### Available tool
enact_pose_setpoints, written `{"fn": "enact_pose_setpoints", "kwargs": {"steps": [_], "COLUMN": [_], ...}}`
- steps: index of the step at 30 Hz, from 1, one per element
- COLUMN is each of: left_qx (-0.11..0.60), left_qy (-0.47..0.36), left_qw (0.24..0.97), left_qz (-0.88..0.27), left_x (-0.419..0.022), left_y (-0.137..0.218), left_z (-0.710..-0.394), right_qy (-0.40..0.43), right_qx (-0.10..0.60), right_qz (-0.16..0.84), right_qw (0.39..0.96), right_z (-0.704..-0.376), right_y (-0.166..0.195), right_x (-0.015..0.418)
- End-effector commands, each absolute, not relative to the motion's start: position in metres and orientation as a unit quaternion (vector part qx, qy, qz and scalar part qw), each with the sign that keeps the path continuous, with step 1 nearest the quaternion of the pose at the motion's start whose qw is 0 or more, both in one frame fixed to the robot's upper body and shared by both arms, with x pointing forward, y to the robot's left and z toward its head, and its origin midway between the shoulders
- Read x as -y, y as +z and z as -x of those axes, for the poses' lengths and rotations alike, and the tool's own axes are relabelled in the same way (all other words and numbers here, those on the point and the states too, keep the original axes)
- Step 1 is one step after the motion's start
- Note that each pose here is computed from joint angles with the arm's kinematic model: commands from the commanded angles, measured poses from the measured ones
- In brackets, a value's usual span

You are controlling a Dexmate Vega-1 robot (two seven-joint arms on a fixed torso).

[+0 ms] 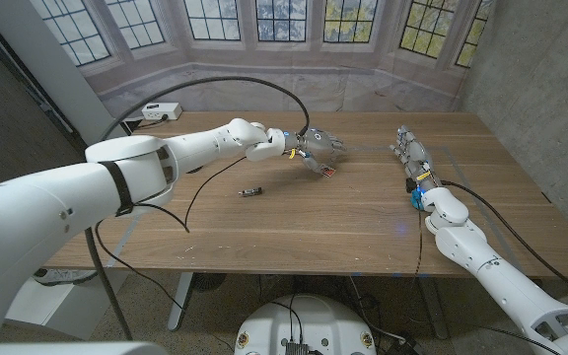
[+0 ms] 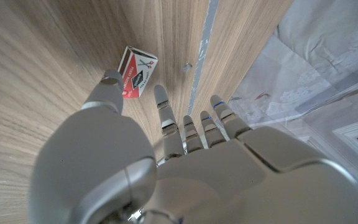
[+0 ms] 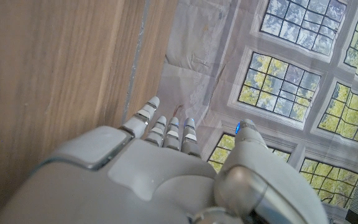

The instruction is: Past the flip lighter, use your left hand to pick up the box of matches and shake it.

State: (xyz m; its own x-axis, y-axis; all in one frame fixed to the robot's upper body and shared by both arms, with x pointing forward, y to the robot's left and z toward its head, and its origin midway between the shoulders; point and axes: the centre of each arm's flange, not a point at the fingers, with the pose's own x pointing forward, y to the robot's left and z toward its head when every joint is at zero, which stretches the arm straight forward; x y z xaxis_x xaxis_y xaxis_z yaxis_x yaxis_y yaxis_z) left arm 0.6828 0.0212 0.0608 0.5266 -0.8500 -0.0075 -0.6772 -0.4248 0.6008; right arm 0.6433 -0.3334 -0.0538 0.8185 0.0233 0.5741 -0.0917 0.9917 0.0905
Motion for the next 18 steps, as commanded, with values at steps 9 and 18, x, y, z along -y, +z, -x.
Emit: {"fn": "enact_pose_setpoints", "kwargs": {"steps": [9, 18], "left_qx": [0.448, 0.444], "left_qy": [-0.161, -0.161], "left_qw": [0.274, 0.275], "left_qz": [-0.836, -0.838], "left_x": [-0.0182, -0.0206], "left_y": [0.0531, 0.0495], "left_z": [-0.6843, -0.6845], "right_qy": [0.030, 0.032], "right_qx": [0.295, 0.292], "right_qz": [-0.059, -0.058], "right_qw": [0.953, 0.954], "right_z": [-0.6406, -0.6411], "right_y": [-0.0602, -0.0613], "right_x": [0.3365, 0.3342]}}
